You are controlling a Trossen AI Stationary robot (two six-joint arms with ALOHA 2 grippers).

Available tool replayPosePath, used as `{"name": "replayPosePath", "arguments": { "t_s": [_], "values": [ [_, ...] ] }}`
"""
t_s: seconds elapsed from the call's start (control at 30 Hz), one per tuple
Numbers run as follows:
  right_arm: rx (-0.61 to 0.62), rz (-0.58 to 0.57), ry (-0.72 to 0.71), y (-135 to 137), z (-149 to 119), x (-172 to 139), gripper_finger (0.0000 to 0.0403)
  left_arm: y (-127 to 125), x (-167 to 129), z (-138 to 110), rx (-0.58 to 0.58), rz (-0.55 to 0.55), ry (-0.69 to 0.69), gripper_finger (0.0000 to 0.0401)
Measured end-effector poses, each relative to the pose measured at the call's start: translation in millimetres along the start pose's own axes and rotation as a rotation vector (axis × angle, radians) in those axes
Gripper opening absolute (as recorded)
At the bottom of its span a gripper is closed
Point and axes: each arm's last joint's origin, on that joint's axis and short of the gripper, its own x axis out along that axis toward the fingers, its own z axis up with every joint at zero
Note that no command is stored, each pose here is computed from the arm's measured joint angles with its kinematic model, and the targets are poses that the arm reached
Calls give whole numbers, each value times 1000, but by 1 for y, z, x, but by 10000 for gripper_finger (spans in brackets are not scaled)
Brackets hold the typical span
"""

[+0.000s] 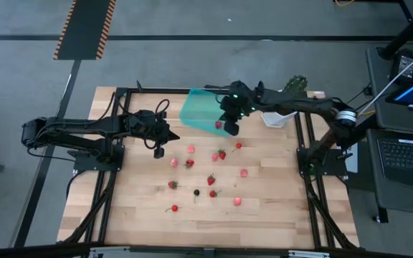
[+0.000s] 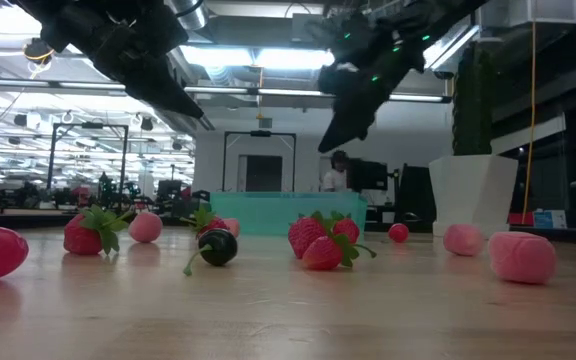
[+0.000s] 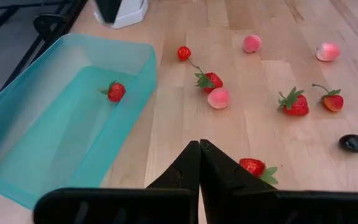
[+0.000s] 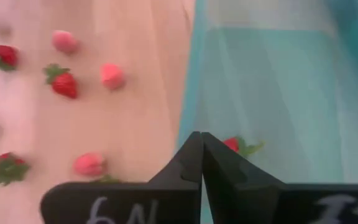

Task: Pick and placing Produce into tupperware
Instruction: Put the pink peach into the light blue bin

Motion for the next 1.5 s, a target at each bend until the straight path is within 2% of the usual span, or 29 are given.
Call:
{"name": "replayPosePath", "arguments": {
  "t_s": [0.43,0.57,0.77,0.97,1.07,1.17,1.3,1.5],
  "values": [
    [-61,31,-394,43,-74,-61,10,0,0,0,43,-14,-5,0],
    [-90,52,-468,52,-98,-70,5,0,0,0,37,-15,-5,0],
    [-121,73,-545,61,-117,-80,15,-2,-5,2,50,-51,-26,0],
    [-130,74,-541,65,-122,-79,8,-3,-25,-1,45,-38,-19,0],
    [-145,78,-541,66,-122,-79,5,-5,-39,-2,42,-24,-70,0],
    [-162,85,-540,69,-122,-79,9,-7,-49,-14,18,-18,-117,0],
    [-176,100,-541,72,-122,-79,13,-11,-50,-35,-56,-14,-190,0],
    [-198,124,-578,78,-124,-79,5,-16,-44,-53,-46,-66,-318,0]
  ]
}}
